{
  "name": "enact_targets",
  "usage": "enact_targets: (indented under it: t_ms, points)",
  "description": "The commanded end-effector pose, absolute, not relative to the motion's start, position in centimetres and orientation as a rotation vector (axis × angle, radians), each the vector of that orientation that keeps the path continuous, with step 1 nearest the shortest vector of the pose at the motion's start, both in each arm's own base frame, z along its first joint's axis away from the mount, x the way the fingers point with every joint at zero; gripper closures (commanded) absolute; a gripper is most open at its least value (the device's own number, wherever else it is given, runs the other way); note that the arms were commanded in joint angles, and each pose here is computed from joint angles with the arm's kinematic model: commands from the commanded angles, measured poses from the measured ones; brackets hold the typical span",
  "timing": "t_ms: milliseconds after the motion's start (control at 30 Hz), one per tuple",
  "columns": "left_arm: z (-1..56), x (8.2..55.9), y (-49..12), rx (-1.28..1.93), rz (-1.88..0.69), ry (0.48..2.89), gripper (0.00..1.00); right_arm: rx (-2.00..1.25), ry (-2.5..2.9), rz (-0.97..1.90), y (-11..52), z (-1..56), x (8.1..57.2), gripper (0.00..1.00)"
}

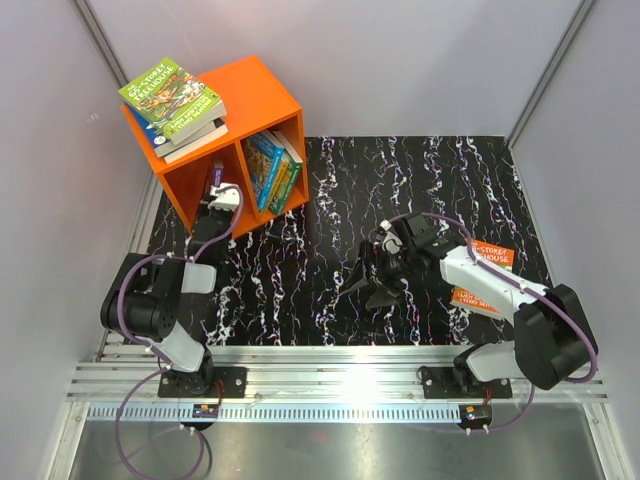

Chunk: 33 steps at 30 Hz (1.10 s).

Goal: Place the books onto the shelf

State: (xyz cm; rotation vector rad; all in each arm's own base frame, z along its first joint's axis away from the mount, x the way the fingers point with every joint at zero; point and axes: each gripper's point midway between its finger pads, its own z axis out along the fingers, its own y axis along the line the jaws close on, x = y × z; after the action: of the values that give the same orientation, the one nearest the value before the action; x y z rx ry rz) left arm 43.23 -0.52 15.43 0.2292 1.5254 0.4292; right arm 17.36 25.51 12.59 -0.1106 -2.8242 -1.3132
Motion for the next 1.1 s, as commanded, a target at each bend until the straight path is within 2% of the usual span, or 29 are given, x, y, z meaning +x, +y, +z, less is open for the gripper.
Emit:
enact_targets:
  t_ms: [0, 233, 267, 333, 367, 400, 467, 567, 733, 1067]
  points:
    - [28.0, 42.1, -1.6, 0.078, 0.289, 1.028, 1.0, -0.051, -2.797, -1.376, 26.6, 13.1, 17.3, 0.03]
    - [24.5, 41.5, -1.6, 0.068, 0.263, 1.116, 0.99, -0.008, -2.787, -1.368, 27.2, 12.8, 16.7, 0.03]
    - [24.4, 41.4, -1.4, 0.063, 0.268, 1.12, 0.91, -0.006, -2.789, -1.37, 27.2, 12.7, 16.8, 0.03]
    - [24.0, 41.0, -1.1, 0.039, 0.267, 1.131, 0.66, -0.004, -2.787, -1.371, 27.3, 12.8, 16.7, 0.03]
    - [24.0, 40.9, -1.2, 0.039, 0.265, 1.134, 0.41, 0.003, -2.789, -1.375, 27.3, 12.9, 16.8, 0.03]
    - [24.0, 40.7, -1.0, 0.019, 0.258, 1.134, 0.37, 0.007, -2.792, -1.378, 27.3, 13.0, 16.8, 0.03]
    - [24.1, 40.2, -0.9, 0.007, 0.251, 1.13, 0.21, 0.004, -2.791, -1.378, 27.3, 13.0, 16.8, 0.03]
    - [24.3, 39.1, -0.5, -0.018, 0.247, 1.127, 0.09, 0.011, -2.798, -1.383, 27.3, 13.1, 16.8, 0.03]
    - [24.7, 38.2, 0.4, -0.065, 0.273, 1.12, 0.07, 0.003, -2.795, -1.393, 27.2, 13.2, 16.6, 0.03]
    - [25.3, 35.8, -1.0, -0.114, 0.157, 1.112, 0.06, 0.026, -2.821, -1.43, 26.9, 13.9, 16.4, 0.03]
